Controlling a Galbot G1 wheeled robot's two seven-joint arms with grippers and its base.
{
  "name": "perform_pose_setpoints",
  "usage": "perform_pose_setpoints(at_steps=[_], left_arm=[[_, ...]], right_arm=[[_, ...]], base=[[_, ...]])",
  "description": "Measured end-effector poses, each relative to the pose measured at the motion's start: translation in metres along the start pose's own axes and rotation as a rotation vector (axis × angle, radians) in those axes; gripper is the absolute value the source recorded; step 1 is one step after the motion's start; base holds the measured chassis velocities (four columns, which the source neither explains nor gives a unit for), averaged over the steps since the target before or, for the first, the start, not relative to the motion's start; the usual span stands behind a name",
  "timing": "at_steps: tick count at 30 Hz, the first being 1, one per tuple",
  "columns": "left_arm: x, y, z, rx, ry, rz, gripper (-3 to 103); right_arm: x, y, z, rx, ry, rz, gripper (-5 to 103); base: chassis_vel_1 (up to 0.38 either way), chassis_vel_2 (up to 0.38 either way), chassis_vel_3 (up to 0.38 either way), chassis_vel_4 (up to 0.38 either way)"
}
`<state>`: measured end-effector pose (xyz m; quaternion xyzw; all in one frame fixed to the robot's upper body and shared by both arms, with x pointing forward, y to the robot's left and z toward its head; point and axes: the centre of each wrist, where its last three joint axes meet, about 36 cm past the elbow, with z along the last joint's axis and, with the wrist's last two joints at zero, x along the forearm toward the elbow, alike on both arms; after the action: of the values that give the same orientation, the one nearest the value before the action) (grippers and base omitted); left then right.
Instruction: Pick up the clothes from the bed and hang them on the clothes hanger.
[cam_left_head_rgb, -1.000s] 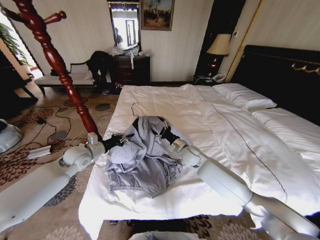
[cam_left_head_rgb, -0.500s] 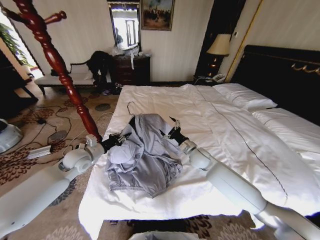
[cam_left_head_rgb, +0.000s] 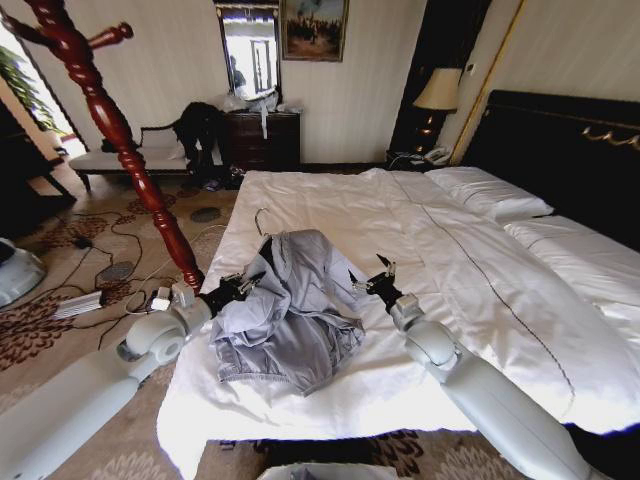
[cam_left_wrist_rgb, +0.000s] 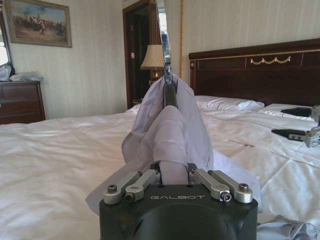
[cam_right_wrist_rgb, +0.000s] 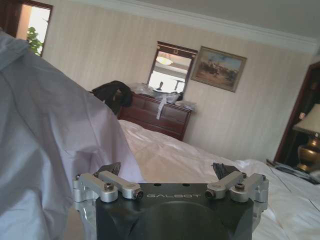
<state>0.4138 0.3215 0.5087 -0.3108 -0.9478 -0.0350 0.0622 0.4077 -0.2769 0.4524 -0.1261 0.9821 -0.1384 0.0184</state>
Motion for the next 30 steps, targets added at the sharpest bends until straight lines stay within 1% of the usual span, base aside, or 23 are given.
perform_pose_setpoints(at_steps=[3,7,12,14,17,18,23,27,30], left_arm=[[0.008,0.000,-0.002,-0.009,-0.013,-0.018,18],[0.017,0.001,-0.003,-0.009,-0.021,-0.037,18],[0.028,-0.007,0.001,0.013,-0.026,-0.046,18],[0.030,-0.008,0.002,0.013,-0.025,-0.050,18],[0.036,-0.012,0.004,0.010,-0.035,-0.080,18],[0.036,-0.012,0.004,0.010,-0.035,-0.080,18],[0.047,-0.018,0.004,0.017,-0.047,-0.107,18],[0.050,-0.020,0.003,0.020,-0.063,-0.124,18],[0.052,-0.025,0.001,0.023,-0.085,-0.135,18]], right_arm=[[0.021,-0.007,0.003,-0.019,0.010,0.030,100],[0.045,-0.011,0.006,-0.005,0.024,0.049,100],[0.076,-0.014,0.008,0.008,0.030,0.076,100],[0.083,-0.015,0.007,0.010,0.032,0.082,100],[0.103,-0.018,0.004,0.015,0.032,0.103,100],[0.103,-0.018,0.004,0.015,0.032,0.103,100],[0.127,-0.013,0.005,0.003,0.046,0.123,100],[0.141,-0.005,0.009,-0.010,0.061,0.139,100],[0.153,0.006,0.014,-0.034,0.069,0.163,100]], base=[[0.000,0.000,0.000,0.000],[0.000,0.000,0.000,0.000],[0.000,0.000,0.000,0.000],[0.000,0.000,0.000,0.000],[0.000,0.000,0.000,0.000],[0.000,0.000,0.000,0.000],[0.000,0.000,0.000,0.000],[0.000,0.000,0.000,0.000],[0.000,0.000,0.000,0.000]])
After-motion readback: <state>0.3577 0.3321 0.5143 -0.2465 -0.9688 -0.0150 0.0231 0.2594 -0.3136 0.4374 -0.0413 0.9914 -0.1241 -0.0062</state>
